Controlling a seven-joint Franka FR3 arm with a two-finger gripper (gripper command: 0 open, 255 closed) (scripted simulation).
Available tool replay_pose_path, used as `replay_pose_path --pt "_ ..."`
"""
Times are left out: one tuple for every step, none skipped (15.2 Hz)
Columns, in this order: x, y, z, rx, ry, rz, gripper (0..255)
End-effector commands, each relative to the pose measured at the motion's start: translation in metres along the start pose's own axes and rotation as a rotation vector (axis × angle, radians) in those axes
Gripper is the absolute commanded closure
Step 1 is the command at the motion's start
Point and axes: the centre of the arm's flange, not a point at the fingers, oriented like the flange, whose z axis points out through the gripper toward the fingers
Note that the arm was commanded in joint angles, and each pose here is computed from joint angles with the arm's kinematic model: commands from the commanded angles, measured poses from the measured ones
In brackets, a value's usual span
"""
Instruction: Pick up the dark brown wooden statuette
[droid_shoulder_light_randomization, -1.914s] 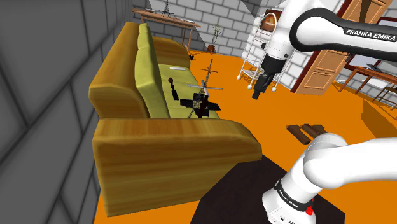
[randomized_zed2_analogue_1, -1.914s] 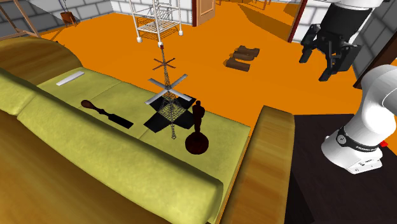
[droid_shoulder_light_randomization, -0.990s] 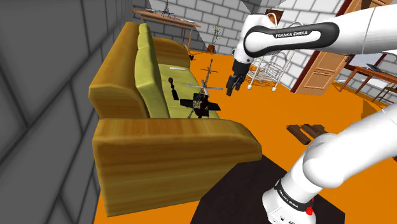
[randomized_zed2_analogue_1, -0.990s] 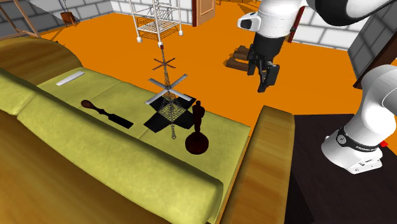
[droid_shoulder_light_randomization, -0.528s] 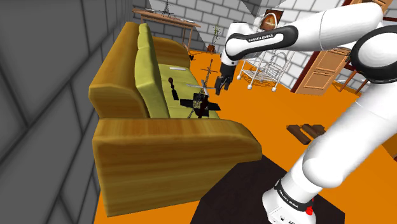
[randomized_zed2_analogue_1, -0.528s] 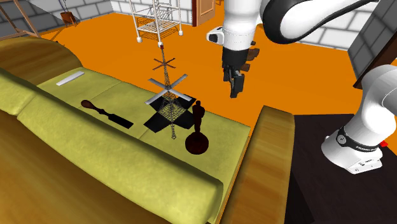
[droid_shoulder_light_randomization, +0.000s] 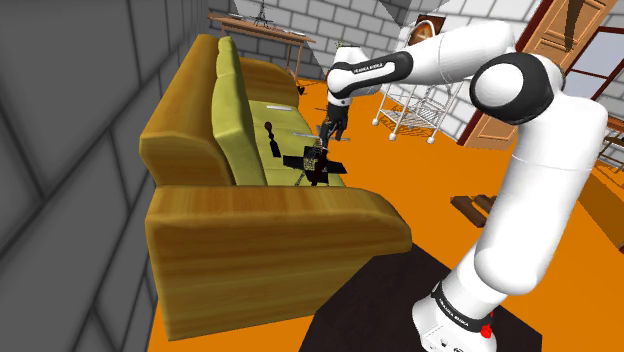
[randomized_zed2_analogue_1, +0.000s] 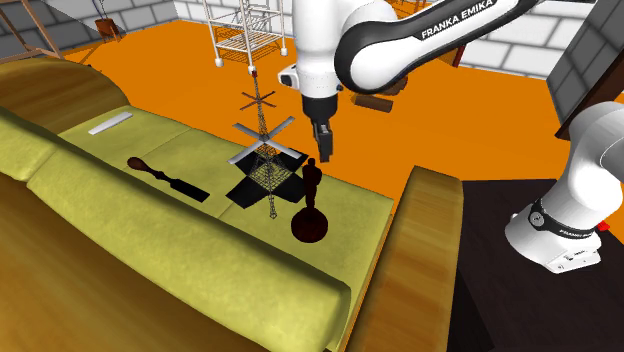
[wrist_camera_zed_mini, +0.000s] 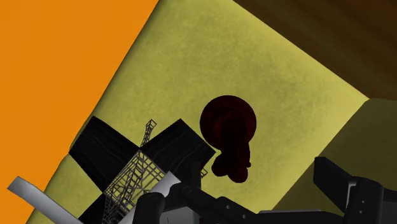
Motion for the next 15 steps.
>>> replay_pose_path --pt "0.023 0.01 0.013 -0.002 -0.004 -0.002 0" --pt "0.024 0.01 0.013 -0.002 -0.004 -0.002 0" --pt "0.024 0.01 0.018 -0.002 -0.004 -0.002 0" --pt "0.024 0.01 0.024 -0.002 -0.004 -0.002 0" --pt "0.025 0.009 0.029 -0.002 -0.004 -0.002 0" --pt "0.025 0.009 0.034 -0.002 -0.004 -0.002 0" --pt "0.025 0.008 0.039 -0.002 -0.004 -0.002 0" --pt "0.026 0.008 0.045 -0.002 -0.004 -0.002 0" --pt "0.026 0.007 0.053 -0.002 -0.004 -0.002 0" --pt "0.026 0.007 0.053 -0.002 -0.004 -0.002 0" --pt "0.026 0.007 0.053 -0.002 -0.004 -0.002 0" --pt "0.026 0.008 0.053 -0.002 -0.004 -0.002 255" --pt "0.026 0.008 0.053 -0.002 -0.004 -0.002 255" --pt "0.026 0.008 0.053 -0.002 -0.004 -0.002 255" --pt "0.026 0.008 0.053 -0.002 -0.004 -0.002 255"
